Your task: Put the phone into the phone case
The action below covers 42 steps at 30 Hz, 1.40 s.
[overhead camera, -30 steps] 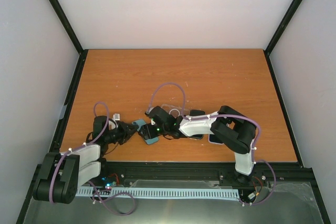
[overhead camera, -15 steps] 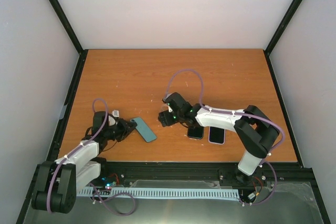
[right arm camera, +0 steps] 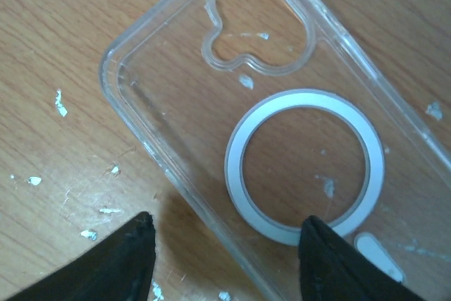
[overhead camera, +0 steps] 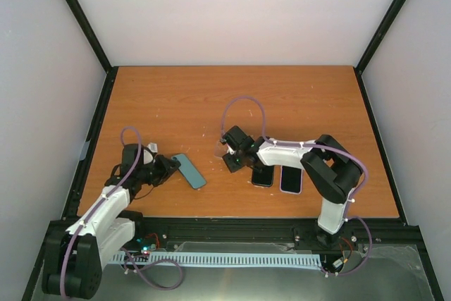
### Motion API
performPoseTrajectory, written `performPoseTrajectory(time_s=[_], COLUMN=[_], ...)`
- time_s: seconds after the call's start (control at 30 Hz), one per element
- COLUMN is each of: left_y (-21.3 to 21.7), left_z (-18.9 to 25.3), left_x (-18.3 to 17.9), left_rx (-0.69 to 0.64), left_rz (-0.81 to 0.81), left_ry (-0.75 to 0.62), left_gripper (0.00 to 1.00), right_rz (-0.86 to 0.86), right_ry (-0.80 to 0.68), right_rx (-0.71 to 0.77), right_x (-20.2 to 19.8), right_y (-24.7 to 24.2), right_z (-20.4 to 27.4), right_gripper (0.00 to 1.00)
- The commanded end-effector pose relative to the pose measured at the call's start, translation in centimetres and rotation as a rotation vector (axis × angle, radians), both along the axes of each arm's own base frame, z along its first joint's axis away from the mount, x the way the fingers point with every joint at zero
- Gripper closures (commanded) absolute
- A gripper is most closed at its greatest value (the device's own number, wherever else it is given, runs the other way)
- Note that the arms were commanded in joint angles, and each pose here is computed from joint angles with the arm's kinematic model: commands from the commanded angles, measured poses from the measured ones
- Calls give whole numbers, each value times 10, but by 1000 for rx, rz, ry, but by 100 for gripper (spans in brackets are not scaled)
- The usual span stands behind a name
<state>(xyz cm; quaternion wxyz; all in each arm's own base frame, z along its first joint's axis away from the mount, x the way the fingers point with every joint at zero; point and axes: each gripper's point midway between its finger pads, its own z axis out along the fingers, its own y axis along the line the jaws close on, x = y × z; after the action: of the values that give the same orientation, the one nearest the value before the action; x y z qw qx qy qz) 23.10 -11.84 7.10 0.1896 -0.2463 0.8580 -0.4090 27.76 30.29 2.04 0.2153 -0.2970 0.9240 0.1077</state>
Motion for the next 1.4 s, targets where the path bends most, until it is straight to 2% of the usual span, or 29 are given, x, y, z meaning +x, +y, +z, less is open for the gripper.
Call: performPoseTrajectory(time_s=[0.0,0.13,0.2,0.5,0.67,0.77,0.87,1.0,1.1,1.37], left_y=[0,1,0,-7,-11,-10,-9,-10,-12,-12], left_z=[22,27,31,36,36,36,33,30,30,25], left_x=[6,8,10,9,5,4,3,1,1,-2], left_rx=[16,27,26,-21,-77,-80,-84,-118,-140,-168], left_rz=[-21,-19,-20,-49,-38,-25,-7,14,20,49], left_ry=[-53,-58,-64,-59,-40,-42,-23,14,33,122], left_gripper=[100,100,100,100,100,100,100,100,100,100], right_rz=[-4,-54,-77,-216,-286,-279,-229,-66,16,288], right_ry=[15,78,115,236,313,316,233,97,-25,-238], right_rx=[-44,19,68,183,313,369,341,321,308,244], right_x=[2,-5,-12,-35,-42,-44,-41,-51,-59,-100], right_y=[-5,2,11,41,56,65,62,67,71,106], right_z=[-8,-8,-7,-10,-7,2,15,47,72,95], right_gripper=[53,72,76,81,82,80,75,65,61,48])
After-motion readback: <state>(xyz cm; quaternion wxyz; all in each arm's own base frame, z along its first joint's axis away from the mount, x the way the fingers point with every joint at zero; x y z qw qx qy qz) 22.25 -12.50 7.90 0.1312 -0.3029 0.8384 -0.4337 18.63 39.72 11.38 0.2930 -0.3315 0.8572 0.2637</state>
